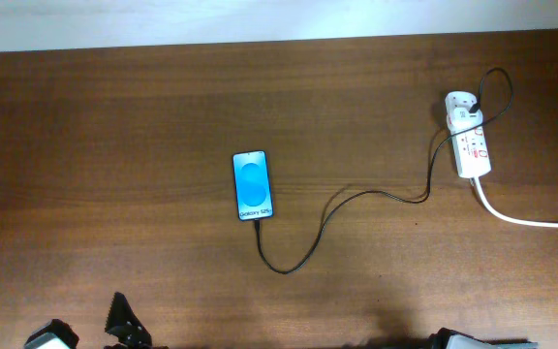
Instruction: Plug charger to phone and switch on socket
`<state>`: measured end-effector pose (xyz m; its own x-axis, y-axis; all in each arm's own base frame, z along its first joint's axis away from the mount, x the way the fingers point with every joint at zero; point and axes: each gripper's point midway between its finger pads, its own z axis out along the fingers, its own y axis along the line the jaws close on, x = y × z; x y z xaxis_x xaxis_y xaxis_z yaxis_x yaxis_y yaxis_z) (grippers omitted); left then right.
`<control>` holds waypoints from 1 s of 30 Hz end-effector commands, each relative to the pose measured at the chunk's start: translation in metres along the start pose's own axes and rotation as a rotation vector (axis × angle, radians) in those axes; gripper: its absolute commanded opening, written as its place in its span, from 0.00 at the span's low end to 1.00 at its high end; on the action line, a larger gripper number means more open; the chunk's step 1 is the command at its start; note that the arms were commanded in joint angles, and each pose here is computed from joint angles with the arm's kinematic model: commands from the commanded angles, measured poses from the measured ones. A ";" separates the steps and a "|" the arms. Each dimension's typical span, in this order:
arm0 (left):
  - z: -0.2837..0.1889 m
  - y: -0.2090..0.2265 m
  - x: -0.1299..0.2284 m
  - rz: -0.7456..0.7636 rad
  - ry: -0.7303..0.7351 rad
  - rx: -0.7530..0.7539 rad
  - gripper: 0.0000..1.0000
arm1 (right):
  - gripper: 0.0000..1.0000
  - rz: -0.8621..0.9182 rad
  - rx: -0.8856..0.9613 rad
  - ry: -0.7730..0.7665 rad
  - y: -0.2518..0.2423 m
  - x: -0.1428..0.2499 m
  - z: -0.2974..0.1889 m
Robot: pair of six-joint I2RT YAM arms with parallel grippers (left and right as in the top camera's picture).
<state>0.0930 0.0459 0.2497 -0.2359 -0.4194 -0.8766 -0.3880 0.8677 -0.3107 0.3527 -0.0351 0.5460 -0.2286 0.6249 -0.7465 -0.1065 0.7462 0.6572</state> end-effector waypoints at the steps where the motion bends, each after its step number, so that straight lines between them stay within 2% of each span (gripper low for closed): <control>1: 0.000 -0.009 -0.024 -0.038 -0.105 0.035 0.99 | 0.19 -0.017 -0.001 0.054 0.004 0.016 -0.003; 4: 0.026 -0.021 -0.030 -0.054 -0.156 0.068 0.99 | 0.20 -0.002 0.011 0.072 0.003 0.022 -0.008; 9: 0.097 -0.050 0.009 -0.003 -0.125 0.198 0.99 | 0.25 -0.025 -0.036 0.124 0.023 0.041 -0.008; 12: 0.126 -0.075 0.028 0.112 -0.185 0.345 0.99 | 0.30 -0.071 -0.082 0.159 0.038 0.053 -0.005; 13: 0.135 -0.076 0.032 0.108 -0.212 0.358 0.99 | 0.30 -0.072 -0.089 0.165 0.040 0.055 -0.004; 16: 0.149 -0.075 0.044 0.102 -0.250 0.373 0.99 | 0.32 -0.075 -0.094 0.164 0.042 0.055 -0.006; 21: 0.159 -0.068 0.065 0.167 -0.201 0.345 0.99 | 0.38 -0.243 -0.117 0.113 0.058 0.053 -0.033; 25: 0.160 -0.068 0.065 0.167 -0.199 0.345 0.99 | 0.46 -0.267 0.096 -0.034 0.037 0.035 -0.066; 30: 0.160 -0.068 0.065 0.167 -0.199 0.345 0.99 | 0.49 -0.271 0.113 -0.056 0.029 0.052 -0.085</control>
<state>0.2461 0.0036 0.1577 -0.0695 -0.2503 -0.9657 -0.0396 0.9679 -0.2481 0.2560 0.0058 0.5473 -0.1586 0.4178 -0.8946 -0.0872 0.8966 0.4342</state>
